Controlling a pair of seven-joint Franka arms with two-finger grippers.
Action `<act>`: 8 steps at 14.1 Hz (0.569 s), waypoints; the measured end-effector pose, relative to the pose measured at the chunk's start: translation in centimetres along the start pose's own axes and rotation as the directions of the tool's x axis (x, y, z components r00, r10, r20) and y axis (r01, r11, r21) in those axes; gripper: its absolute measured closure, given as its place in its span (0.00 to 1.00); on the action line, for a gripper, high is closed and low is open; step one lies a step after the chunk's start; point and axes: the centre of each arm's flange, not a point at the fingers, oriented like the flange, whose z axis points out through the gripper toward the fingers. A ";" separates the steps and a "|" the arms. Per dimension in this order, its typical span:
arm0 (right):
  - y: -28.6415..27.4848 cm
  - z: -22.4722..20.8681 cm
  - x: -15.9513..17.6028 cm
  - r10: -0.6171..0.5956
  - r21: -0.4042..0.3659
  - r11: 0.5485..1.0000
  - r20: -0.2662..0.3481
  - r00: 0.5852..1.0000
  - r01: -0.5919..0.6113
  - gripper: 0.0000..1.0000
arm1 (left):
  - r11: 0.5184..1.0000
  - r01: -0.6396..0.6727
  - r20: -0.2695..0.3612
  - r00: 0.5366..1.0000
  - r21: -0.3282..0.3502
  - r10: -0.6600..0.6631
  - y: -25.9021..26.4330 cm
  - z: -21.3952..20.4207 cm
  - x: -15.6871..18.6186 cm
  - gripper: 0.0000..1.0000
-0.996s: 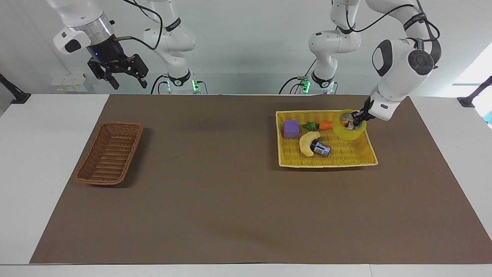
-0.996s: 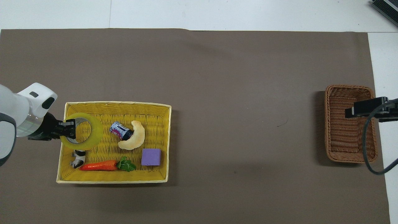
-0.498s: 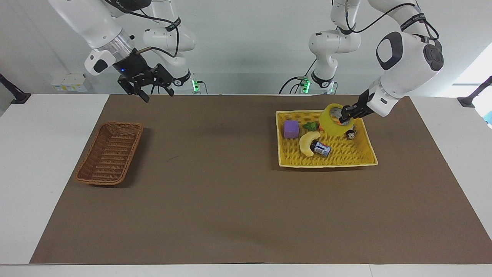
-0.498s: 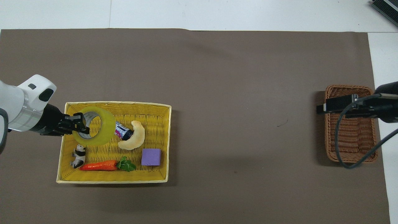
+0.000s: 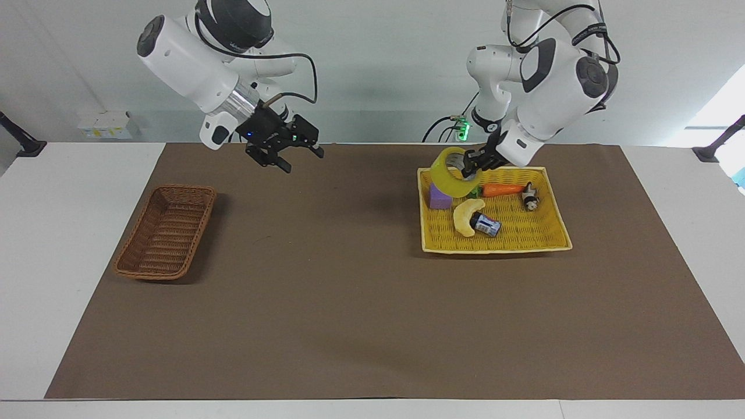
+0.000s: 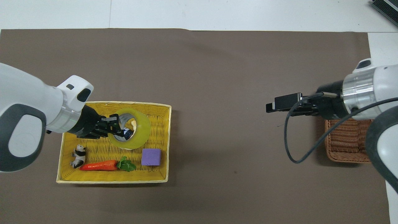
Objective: Move tape to another basket
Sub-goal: 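Lift the tape toward the right gripper and grasp it with the right gripper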
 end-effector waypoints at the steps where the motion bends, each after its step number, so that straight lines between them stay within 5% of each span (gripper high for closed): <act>1: -0.4 1.0 -0.1 0.008 0.029 1.000 0.007 1.000 -0.008 0.00 | 1.000 0.004 -0.016 1.000 -0.005 -0.004 1.8 0.5 -0.9 0.77; 8: -4.4 5.6 -2.0 0.028 0.054 0.998 0.033 0.999 -0.030 0.00 | 0.997 0.015 -0.098 0.995 -0.070 -0.022 10.7 3.4 -6.8 0.77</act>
